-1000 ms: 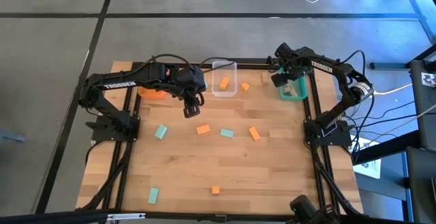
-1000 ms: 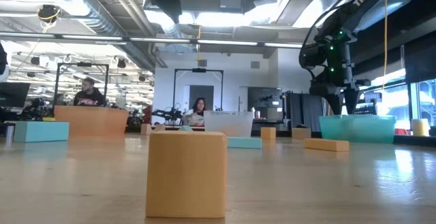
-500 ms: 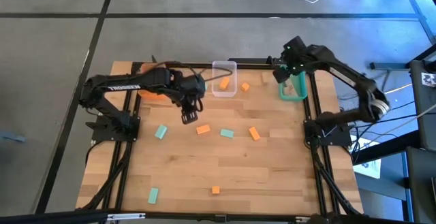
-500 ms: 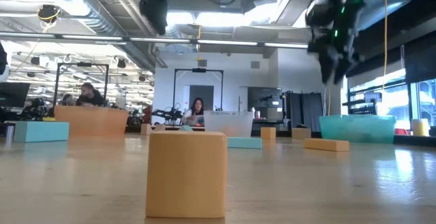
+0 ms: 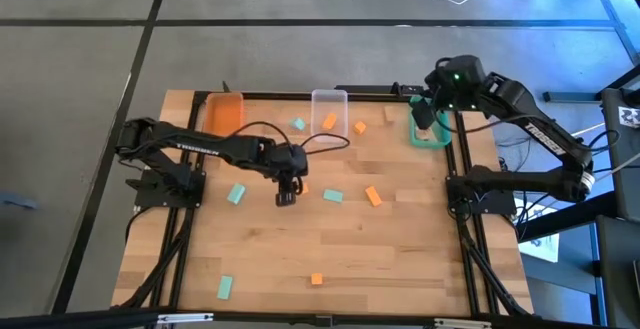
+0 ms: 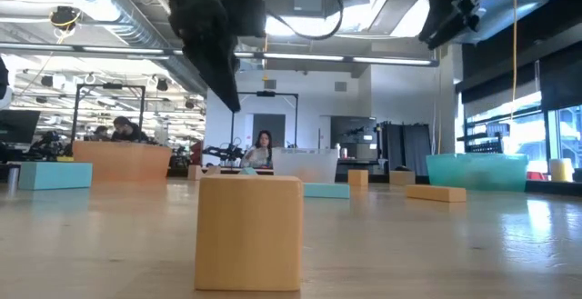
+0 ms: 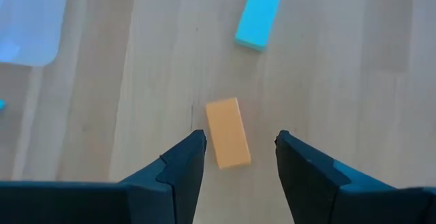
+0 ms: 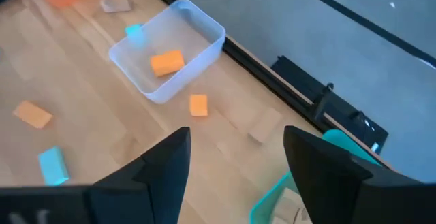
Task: Sort & place blocks by color
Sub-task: Put the orange block into the transparent bin
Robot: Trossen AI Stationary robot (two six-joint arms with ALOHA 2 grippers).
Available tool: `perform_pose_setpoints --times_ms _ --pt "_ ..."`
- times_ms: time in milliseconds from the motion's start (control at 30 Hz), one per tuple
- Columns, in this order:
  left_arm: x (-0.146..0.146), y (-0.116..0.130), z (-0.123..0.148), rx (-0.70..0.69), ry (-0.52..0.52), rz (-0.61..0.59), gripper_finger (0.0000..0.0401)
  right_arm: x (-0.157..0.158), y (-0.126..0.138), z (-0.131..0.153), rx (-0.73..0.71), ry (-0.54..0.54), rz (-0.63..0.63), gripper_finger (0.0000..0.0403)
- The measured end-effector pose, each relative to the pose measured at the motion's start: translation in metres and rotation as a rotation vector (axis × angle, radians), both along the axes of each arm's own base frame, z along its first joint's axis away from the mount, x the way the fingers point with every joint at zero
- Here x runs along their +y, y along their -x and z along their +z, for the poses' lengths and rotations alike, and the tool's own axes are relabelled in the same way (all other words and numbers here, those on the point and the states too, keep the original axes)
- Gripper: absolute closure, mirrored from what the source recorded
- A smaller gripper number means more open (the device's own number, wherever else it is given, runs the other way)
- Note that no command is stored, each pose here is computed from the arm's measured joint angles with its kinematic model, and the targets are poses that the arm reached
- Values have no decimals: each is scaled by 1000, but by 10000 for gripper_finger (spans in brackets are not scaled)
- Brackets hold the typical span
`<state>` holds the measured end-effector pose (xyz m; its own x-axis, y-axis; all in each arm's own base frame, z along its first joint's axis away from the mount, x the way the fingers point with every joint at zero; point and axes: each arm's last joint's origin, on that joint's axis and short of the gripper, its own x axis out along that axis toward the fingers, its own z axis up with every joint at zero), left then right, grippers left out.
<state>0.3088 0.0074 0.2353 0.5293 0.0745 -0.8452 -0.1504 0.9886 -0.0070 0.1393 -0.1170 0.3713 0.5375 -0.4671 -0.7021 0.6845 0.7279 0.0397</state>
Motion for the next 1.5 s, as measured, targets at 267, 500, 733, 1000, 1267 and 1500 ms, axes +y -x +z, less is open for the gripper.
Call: perform_pose_setpoints --times_ms 267,500,733,1000,1267,1500 --pt "-1 7 -34 -56 78 65 231 8 -2 2 -9 7 38 167" --pt "-4 15 -55 -65 40 30 231 8 -3 2 -7 7 43 167" --pt "-6 21 -68 -71 -14 22 231 8 -3 2 -7 7 44 167" --pt "-6 21 -79 -92 -4 26 231 8 -3 2 -7 7 43 167" --pt "-6 15 -95 -61 -28 29 231 8 -2 2 -6 6 42 167" --pt "-6 14 -98 -55 -46 41 231 8 -3 2 -6 6 42 167"
